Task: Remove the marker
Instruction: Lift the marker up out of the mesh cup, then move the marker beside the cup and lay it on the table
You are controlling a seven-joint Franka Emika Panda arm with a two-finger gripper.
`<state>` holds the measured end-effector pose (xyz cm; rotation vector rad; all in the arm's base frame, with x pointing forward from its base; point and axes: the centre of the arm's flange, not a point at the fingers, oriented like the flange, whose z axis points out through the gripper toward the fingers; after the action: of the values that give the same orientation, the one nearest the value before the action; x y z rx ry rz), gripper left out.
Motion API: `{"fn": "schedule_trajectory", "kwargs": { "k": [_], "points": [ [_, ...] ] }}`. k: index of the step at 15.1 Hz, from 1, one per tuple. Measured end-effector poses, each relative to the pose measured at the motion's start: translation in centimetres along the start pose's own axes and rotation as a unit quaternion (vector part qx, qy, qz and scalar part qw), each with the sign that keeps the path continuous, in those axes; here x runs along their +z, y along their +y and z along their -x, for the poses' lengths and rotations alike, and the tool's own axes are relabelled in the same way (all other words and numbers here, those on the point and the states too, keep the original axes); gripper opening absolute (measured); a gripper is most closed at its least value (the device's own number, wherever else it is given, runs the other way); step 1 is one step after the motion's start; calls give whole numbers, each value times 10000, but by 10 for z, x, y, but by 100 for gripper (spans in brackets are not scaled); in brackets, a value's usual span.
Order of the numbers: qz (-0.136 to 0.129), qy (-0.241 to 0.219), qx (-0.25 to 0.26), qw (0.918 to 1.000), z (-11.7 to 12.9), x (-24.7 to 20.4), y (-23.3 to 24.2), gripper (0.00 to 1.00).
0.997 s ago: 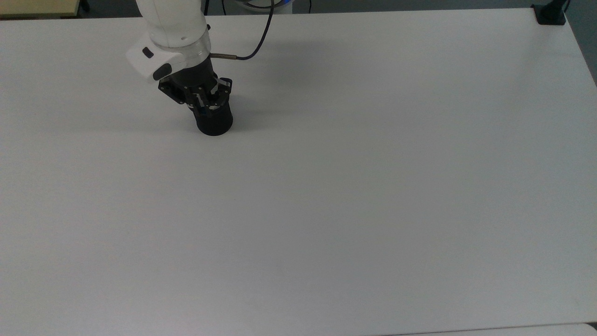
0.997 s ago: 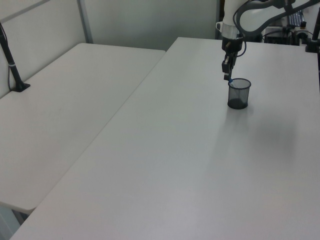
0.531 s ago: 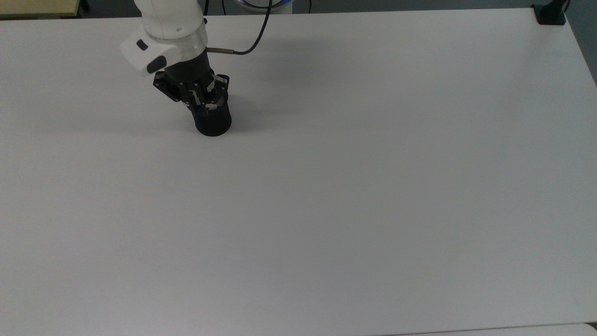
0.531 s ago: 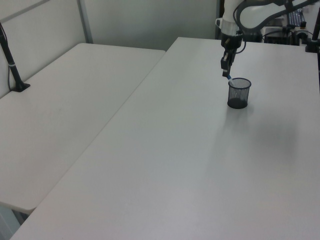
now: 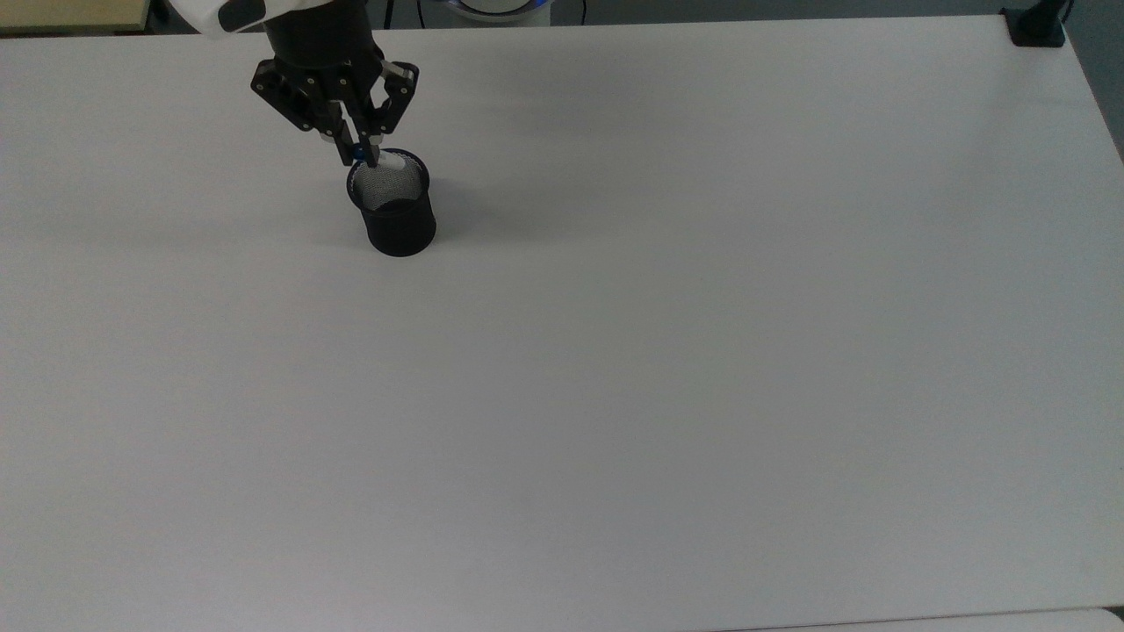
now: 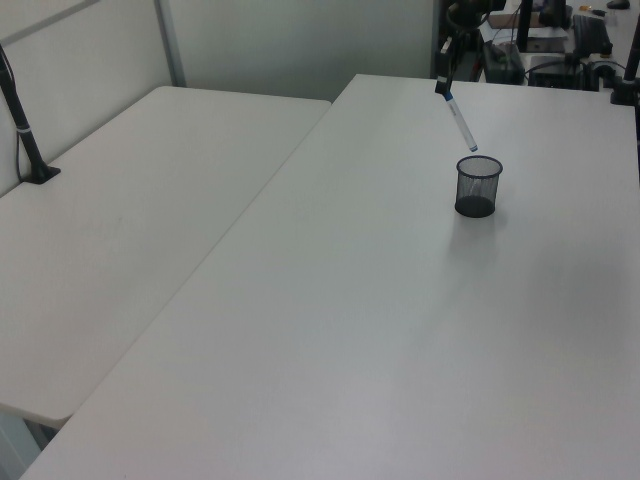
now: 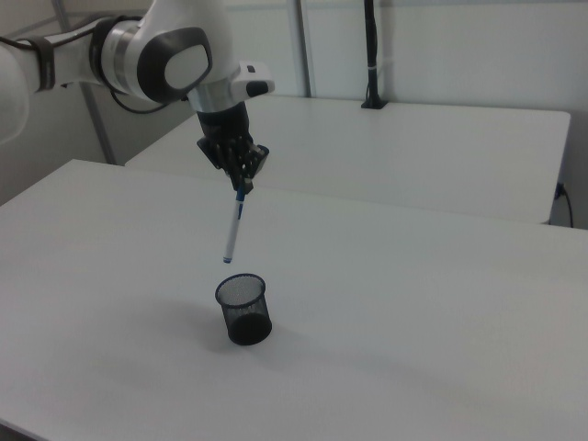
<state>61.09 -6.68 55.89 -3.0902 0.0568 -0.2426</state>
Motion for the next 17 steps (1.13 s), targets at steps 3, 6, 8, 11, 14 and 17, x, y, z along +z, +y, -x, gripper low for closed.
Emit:
{"fn": "schedule_trajectory", "kwargs": {
  "k": [3,6,8,11,14,17],
  "points": [
    [-315,-100,46,9994,-7,-7,-10,18],
    [-425,-420,104,9982,-22,33,-45,18],
    [-381,-612,226,9971,-37,82,-70,18],
    [-315,-623,236,9973,-53,145,-97,18],
    [-261,-554,262,9978,-60,187,-105,18],
    [21,-399,44,9992,-64,215,-121,18]
  ]
}}
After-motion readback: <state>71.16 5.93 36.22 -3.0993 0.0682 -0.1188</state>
